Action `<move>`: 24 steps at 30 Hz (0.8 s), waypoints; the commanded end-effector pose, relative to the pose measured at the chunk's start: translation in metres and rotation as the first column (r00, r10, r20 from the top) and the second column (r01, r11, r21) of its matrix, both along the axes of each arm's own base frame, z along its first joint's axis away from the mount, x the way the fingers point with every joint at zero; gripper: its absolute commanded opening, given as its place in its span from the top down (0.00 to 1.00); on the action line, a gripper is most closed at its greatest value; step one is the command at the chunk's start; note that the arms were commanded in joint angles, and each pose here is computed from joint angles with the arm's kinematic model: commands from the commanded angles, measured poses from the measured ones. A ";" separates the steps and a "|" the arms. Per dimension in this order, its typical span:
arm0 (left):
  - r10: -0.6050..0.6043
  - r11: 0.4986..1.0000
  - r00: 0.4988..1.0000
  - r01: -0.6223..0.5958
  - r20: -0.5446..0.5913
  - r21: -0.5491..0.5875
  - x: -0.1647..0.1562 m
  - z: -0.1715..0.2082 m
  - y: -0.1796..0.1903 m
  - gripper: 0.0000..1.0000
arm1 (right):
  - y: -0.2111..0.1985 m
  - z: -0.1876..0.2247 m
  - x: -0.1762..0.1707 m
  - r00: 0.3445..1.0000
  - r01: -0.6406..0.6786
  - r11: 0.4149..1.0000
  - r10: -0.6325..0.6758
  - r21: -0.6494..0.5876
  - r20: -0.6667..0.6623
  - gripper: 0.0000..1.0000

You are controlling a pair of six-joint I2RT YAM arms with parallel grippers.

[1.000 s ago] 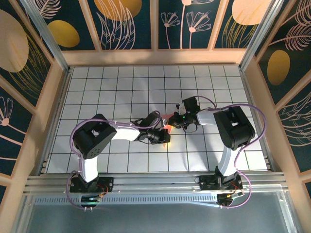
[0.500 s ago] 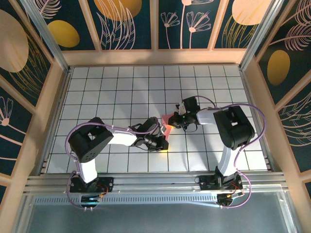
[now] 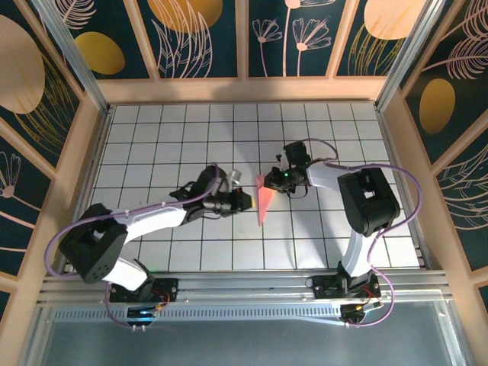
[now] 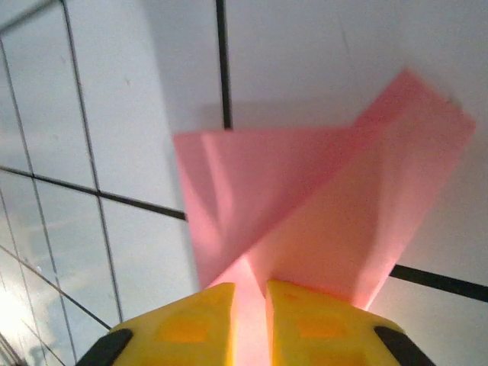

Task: Fold a paper plane with a square sheet of paper (fold left side to right side)
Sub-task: Fold the wing for the fifth time at the center of the table, then pick up the paper plane at the center of the table.

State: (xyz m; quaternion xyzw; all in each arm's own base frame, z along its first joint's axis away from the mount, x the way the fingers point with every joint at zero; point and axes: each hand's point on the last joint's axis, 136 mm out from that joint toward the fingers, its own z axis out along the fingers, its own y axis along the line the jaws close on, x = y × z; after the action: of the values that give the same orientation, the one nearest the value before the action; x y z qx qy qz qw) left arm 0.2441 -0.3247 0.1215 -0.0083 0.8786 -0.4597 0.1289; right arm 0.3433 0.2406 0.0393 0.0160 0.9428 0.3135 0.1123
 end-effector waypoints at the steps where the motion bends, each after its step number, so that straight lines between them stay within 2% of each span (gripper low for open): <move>1: 0.156 0.981 0.985 -0.163 0.075 0.108 0.025 -0.004 0.039 0.95 | -0.007 0.038 0.011 0.993 0.029 0.995 -0.018 -0.096 0.117 0.71; 4: 0.270 0.946 0.949 -0.293 0.163 0.138 0.047 0.006 0.064 0.90 | -0.012 0.048 0.011 0.988 0.058 0.979 -0.028 -0.195 0.155 0.62; 8: 0.412 0.856 0.866 -0.475 0.285 0.205 0.070 0.019 0.101 0.80 | -0.016 0.049 0.001 0.985 0.078 0.919 -0.012 -0.387 0.171 0.52; 13: 0.485 0.775 0.789 -0.588 0.377 0.232 0.077 0.027 0.130 0.67 | -0.008 0.036 -0.012 0.986 0.091 0.842 -0.002 -0.531 0.165 0.50; 16: 0.490 0.764 0.780 -0.599 0.388 0.241 0.075 0.025 0.135 0.65 | -0.001 0.025 -0.017 0.988 0.091 0.804 0.002 -0.588 0.156 0.50; 24: 0.481 0.789 0.808 -0.568 0.339 0.234 0.069 0.008 0.128 0.64 | 0.006 0.001 -0.023 0.992 0.091 0.730 -0.005 -0.678 0.128 0.50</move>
State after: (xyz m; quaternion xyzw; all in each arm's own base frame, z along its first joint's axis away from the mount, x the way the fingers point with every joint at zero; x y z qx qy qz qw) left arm 0.3133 -0.1986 0.1350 -0.1663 0.8788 -0.2525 0.3692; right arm 0.3187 0.2567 0.0371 -0.0375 0.9855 -0.0133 0.1648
